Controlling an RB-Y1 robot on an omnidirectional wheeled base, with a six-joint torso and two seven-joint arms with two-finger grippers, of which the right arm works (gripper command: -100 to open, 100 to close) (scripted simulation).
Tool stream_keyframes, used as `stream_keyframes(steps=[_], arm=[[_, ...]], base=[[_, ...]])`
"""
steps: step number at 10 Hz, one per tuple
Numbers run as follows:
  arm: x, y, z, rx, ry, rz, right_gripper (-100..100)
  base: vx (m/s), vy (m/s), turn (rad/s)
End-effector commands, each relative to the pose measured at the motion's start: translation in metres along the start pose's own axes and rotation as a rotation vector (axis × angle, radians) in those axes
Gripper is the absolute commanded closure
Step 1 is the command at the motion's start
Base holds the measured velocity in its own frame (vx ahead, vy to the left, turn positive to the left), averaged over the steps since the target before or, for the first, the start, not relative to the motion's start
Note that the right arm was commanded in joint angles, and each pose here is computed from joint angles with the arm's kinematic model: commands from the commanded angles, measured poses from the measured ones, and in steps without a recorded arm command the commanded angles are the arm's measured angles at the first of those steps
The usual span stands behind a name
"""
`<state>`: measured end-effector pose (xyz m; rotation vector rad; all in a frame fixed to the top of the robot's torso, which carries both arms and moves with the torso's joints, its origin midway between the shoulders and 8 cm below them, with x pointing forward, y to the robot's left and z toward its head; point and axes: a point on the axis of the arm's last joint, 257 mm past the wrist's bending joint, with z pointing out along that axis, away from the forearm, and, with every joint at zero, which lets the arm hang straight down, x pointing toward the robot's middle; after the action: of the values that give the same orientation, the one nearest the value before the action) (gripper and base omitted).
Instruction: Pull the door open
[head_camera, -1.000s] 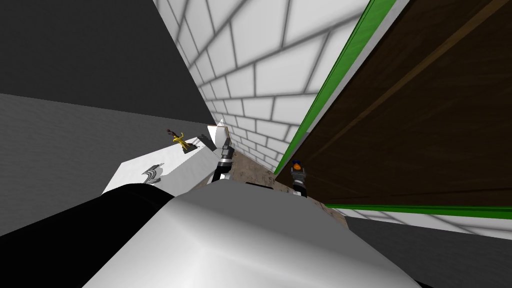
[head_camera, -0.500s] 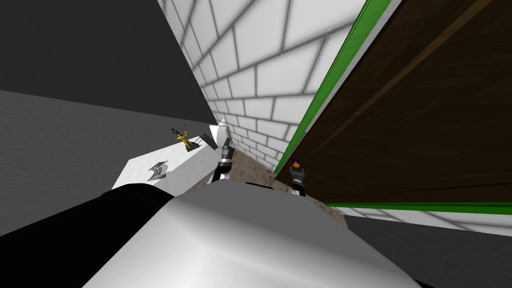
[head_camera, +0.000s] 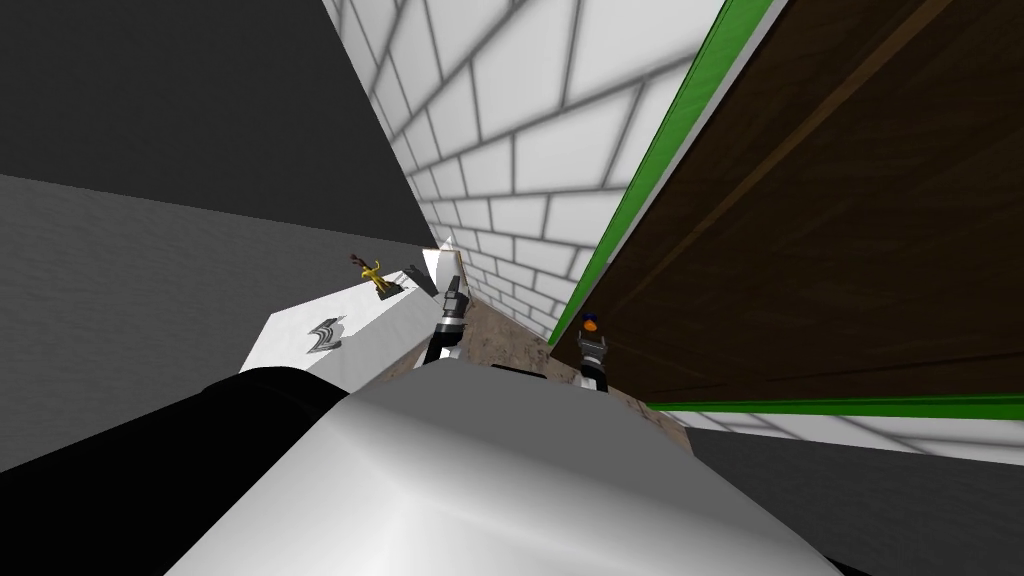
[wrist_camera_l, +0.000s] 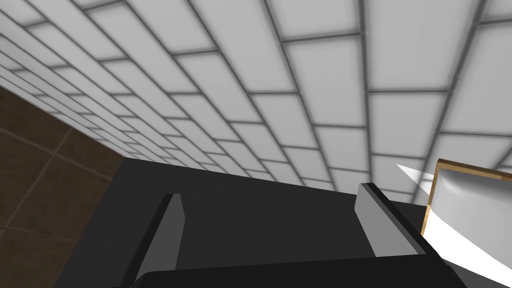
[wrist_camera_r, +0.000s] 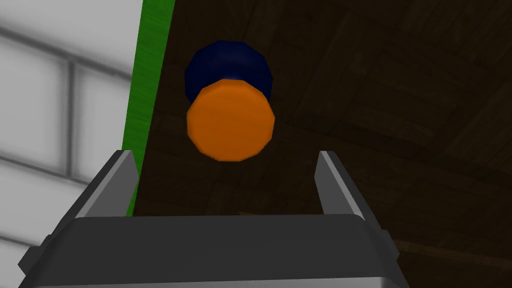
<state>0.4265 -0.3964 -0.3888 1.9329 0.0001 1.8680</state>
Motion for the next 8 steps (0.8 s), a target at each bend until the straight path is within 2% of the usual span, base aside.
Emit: stream_keyframes(steps=[1,2,5,8], arm=[[0.001,-0.005,0.0010,-0.003,-0.005,0.073,-100],[0.001,-0.005,0.0010,-0.003,-0.005,0.081,-100],[0.002,-0.012,0.0023,-0.009,-0.013,0.210,-100],[0.003,-0.017,0.0031,-0.013,-0.019,0.297,-100]], base=[[-0.077,-0.009,0.040],[-0.060,-0.007,0.006],[-0.065,-0.011,0.025],[-0.074,-0.012,0.020]])
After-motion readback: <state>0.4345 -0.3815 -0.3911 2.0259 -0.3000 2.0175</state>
